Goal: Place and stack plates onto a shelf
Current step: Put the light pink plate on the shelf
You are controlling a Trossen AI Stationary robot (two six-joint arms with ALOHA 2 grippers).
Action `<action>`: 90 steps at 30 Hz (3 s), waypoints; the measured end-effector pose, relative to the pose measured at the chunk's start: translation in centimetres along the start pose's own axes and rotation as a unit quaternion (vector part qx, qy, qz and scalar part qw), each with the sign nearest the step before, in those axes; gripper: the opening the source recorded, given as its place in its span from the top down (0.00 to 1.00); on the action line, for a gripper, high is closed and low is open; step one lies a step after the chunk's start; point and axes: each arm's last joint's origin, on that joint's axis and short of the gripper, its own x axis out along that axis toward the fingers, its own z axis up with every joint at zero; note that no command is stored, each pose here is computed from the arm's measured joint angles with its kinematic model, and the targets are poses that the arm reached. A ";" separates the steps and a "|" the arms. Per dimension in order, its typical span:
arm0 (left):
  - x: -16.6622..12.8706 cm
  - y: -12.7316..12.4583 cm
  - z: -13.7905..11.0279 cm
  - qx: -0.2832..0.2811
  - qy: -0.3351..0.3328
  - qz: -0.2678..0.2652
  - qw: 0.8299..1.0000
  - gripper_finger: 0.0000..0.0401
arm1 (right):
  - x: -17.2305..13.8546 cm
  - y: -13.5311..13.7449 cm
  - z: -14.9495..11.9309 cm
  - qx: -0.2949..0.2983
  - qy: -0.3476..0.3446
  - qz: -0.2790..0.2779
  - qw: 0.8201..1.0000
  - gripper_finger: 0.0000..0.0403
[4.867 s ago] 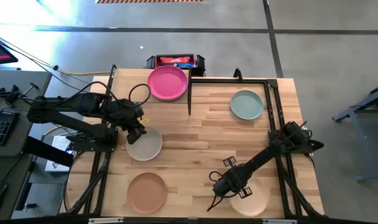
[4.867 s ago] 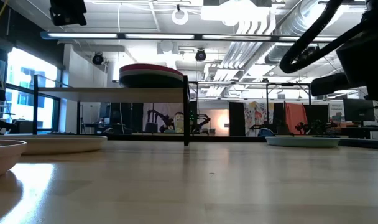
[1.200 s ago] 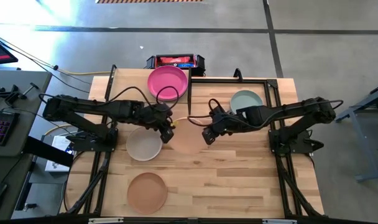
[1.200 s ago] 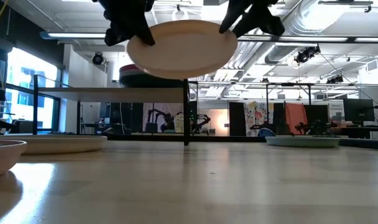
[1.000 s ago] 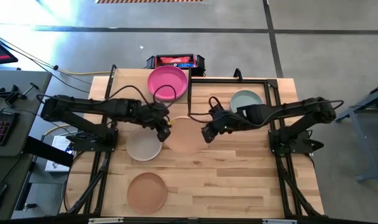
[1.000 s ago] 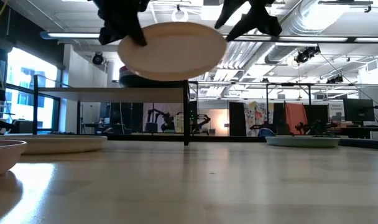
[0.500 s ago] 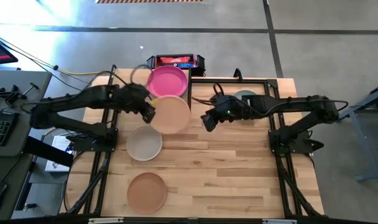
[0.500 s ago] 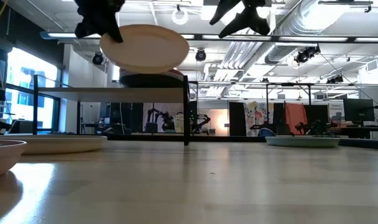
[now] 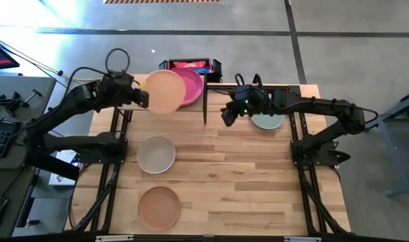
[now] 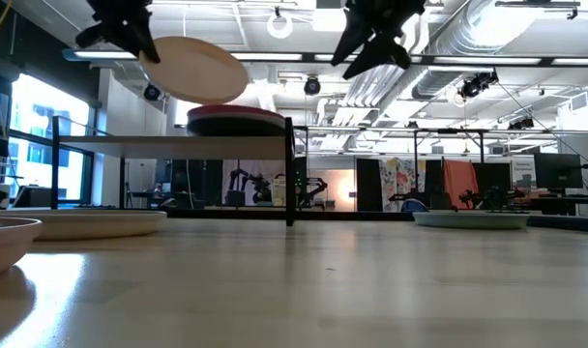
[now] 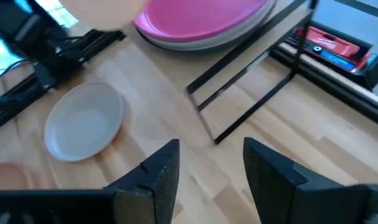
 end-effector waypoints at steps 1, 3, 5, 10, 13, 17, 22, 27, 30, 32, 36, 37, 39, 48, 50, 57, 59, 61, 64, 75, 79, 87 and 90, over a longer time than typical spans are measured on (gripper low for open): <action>-0.1 0.3 0.2 -0.008 -0.006 0.009 1.000 0.93 | 0.1 -0.4 0.2 0.001 0.000 -0.002 1.000 0.61; -0.2 0.9 0.4 -0.022 -0.015 0.025 0.999 0.93 | 0.2 -1.2 0.6 0.002 0.002 -0.002 1.000 0.61; -0.2 1.4 0.6 -0.034 -0.020 0.035 0.999 0.93 | 0.3 -2.1 1.0 0.003 0.003 -0.004 1.000 0.61; -0.3 2.3 0.9 -0.060 -0.017 0.031 0.998 0.93 | 0.5 -4.0 1.8 -0.005 0.003 -0.010 1.000 0.61; -0.4 2.8 0.9 -0.070 -0.014 0.039 0.997 0.93 | 0.6 -5.2 2.3 -0.012 0.000 -0.022 1.000 0.61; -0.3 3.5 1.0 -0.089 -0.013 0.061 0.994 0.93 | 0.6 -6.7 2.8 -0.009 -0.002 -0.030 1.000 0.61; -0.4 4.5 0.9 -0.110 -0.003 0.095 0.989 0.93 | 0.5 -8.2 3.3 -0.019 -0.005 -0.049 0.999 0.61; -0.7 5.4 0.8 -0.131 -0.004 0.114 0.985 0.93 | 0.4 -9.3 3.5 -0.032 -0.005 -0.063 0.998 0.61; -1.1 5.7 0.8 -0.143 -0.007 0.111 0.983 0.93 | 0.4 -9.8 3.6 -0.027 -0.006 -0.069 0.997 0.61; -1.2 6.1 0.7 -0.151 -0.008 0.121 0.981 0.93 | 0.4 -10.1 3.7 -0.023 -0.007 -0.073 0.997 0.61; -1.1 6.5 0.8 -0.163 -0.007 0.138 0.977 0.93 | 0.3 -10.6 3.8 -0.032 -0.008 -0.079 0.996 0.61; -1.0 6.7 0.8 -0.166 -0.003 0.143 0.976 0.93 | 0.3 -10.7 3.9 -0.035 -0.008 -0.080 0.996 0.61; -0.8 6.9 0.9 -0.172 0.004 0.152 0.973 0.93 | 0.3 -10.8 3.9 -0.038 -0.008 -0.082 0.996 0.61; 0.6 7.3 1.1 -0.201 0.056 0.143 0.968 0.93 | 0.3 -11.0 3.9 -0.055 -0.006 -0.083 0.995 0.61; 0.9 7.5 1.1 -0.208 0.061 0.145 0.965 0.92 | 0.3 -11.0 3.9 -0.055 -0.005 -0.083 0.995 0.61; 1.9 7.9 1.3 -0.230 0.090 0.149 0.958 0.89 | 0.3 -11.0 3.6 -0.062 0.010 -0.086 0.994 0.61; 2.2 8.0 1.3 -0.231 0.100 0.153 0.956 0.89 | 0.3 -11.1 3.5 -0.062 0.016 -0.087 0.994 0.61; 2.5 8.0 1.3 -0.232 0.108 0.156 0.954 0.89 | 0.3 -11.1 3.4 -0.062 0.019 -0.087 0.994 0.61; 2.8 8.1 1.4 -0.232 0.113 0.158 0.953 0.88 | 0.3 -11.1 3.4 -0.062 0.018 -0.087 0.994 0.61; 3.8 8.3 1.6 -0.231 0.136 0.167 0.949 0.77 | 0.3 -11.1 3.4 -0.062 0.020 -0.087 0.994 0.61; 4.3 8.3 1.6 -0.231 0.143 0.171 0.947 0.72 | 0.3 -11.1 3.4 -0.062 0.020 -0.087 0.994 0.61; 4.4 8.4 1.6 -0.207 0.149 0.181 0.950 0.70 | 0.3 -11.1 3.4 -0.062 0.020 -0.087 0.994 0.61; 4.2 8.7 1.4 -0.213 0.159 0.190 0.945 0.70 | 0.3 -11.1 3.4 -0.061 0.020 -0.087 0.994 0.61</action>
